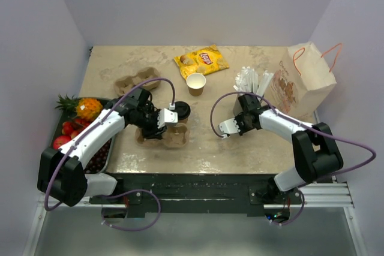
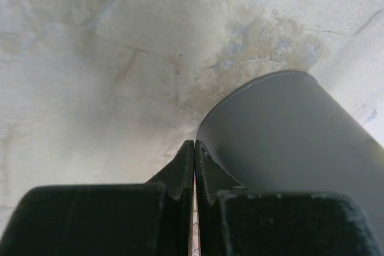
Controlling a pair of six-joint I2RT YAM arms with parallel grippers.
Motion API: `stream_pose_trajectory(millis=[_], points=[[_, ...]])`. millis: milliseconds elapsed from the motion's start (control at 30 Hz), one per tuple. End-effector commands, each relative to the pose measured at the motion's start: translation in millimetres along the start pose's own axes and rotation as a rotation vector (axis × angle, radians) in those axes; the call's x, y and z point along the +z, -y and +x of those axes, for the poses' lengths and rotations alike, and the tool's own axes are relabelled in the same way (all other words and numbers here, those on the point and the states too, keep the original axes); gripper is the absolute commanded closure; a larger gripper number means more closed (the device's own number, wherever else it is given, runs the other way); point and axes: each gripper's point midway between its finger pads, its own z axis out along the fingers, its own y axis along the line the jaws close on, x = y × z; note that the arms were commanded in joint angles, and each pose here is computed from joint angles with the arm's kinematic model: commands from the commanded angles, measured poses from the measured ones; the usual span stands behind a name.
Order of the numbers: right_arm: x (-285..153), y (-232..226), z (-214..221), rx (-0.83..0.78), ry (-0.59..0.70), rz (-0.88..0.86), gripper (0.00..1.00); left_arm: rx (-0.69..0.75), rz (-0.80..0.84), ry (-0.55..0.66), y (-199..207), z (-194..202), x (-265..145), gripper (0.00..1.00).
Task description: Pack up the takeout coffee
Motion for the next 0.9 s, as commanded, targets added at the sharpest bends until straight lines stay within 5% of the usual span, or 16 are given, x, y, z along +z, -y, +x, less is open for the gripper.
stream_pose_trajectory(millis=[0, 533, 667, 867], points=[[5.1, 41.7, 3.8, -0.062, -0.027, 0.105, 1.0, -0.002, 0.006, -0.001, 3.5, 1.2, 2.0, 0.93], [43.0, 99.7, 13.0, -0.06, -0.073, 0.093, 1.0, -0.031, 0.014, -0.042, 10.2, 15.0, 9.0, 0.92], [29.3, 79.2, 2.6, -0.048, -0.017, 0.055, 1.0, -0.03, 0.02, -0.046, 12.1, 18.8, 11.3, 0.91], [-70.2, 87.7, -59.1, 0.173, 0.271, 0.141, 1.0, -0.032, 0.04, -0.036, 13.9, 20.8, 19.0, 0.91]])
